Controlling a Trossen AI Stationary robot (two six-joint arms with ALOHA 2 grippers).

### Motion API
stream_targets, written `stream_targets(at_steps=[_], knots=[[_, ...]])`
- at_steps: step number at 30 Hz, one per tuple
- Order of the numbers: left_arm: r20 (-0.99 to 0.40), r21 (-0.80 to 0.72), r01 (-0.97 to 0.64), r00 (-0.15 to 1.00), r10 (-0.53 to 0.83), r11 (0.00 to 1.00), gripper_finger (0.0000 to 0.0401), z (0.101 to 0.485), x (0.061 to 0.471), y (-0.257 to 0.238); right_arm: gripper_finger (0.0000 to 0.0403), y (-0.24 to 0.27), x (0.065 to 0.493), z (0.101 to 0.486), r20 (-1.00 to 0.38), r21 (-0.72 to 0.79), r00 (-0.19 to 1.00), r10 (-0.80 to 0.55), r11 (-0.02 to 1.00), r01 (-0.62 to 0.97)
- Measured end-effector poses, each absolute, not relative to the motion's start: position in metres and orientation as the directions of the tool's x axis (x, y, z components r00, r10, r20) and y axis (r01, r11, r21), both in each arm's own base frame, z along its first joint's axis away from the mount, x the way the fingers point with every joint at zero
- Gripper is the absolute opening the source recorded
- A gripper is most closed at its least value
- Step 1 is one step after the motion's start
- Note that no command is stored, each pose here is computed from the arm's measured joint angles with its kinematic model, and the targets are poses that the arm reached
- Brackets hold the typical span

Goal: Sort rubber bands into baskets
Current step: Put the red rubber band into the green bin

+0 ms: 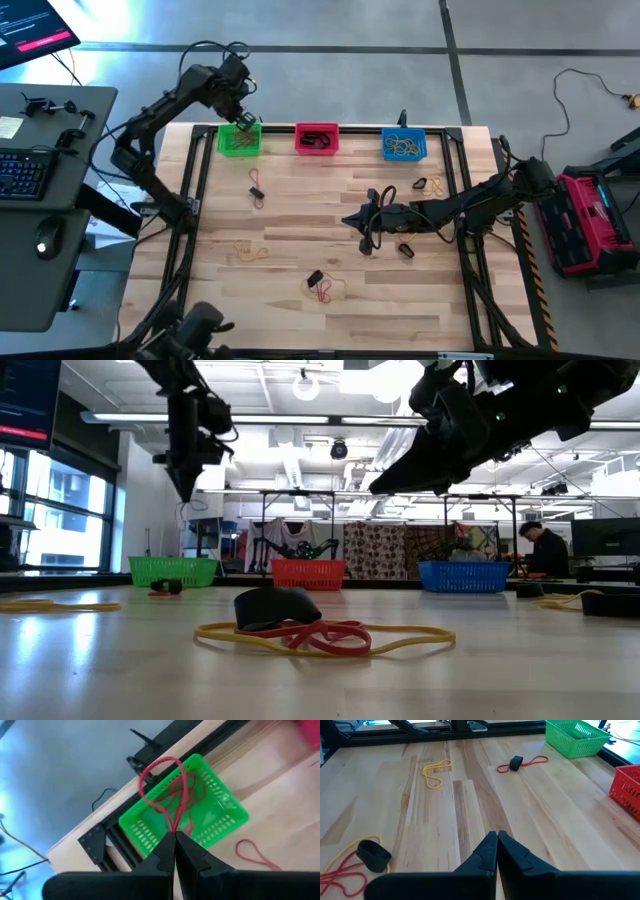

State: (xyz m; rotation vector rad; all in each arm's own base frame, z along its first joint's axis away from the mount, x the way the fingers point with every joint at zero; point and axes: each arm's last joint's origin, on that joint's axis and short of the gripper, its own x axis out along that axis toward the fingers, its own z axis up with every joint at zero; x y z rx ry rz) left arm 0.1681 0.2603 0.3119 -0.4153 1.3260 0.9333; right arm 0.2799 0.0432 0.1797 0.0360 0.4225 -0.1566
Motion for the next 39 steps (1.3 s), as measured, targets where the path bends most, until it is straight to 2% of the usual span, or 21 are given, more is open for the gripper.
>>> stream_targets(at_steps=[11,15,19,24,33,39], knots=[[-0.957,0.256,-0.647,-0.064,0.284,0.718,0.0000,0.286,0.177,0.277,0.0000,0.043,0.280,0.179,-0.416,-0.001,0.898,-0.145,0.987,0.159],[-0.959,0.256,-0.625,-0.066,0.277,0.737,0.0000,0.277,0.177,0.275,0.0000,0.043,0.280,0.179,-0.416,-0.014,0.898,-0.145,0.988,0.153],[-0.974,0.219,-0.629,-0.094,0.207,0.746,0.0000,0.254,0.170,0.271,0.0000,0.043,0.280,0.179,-0.415,-0.018,0.897,-0.149,0.988,0.155],[-0.975,0.215,-0.663,-0.102,0.198,0.717,0.0000,0.229,0.164,0.271,0.0000,0.043,0.280,0.179,-0.414,-0.020,0.897,-0.154,0.987,0.160],[-0.971,0.210,-0.714,-0.071,0.230,0.667,0.0000,0.208,0.156,0.276,0.0000,0.043,0.280,0.179,-0.414,-0.020,0.897,-0.154,0.987,0.161],[-0.984,0.158,-0.740,-0.060,0.170,0.654,0.0000,0.192,0.157,0.281,0.0000,0.043,0.280,0.179,-0.414,-0.020,0.897,-0.155,0.987,0.161]])
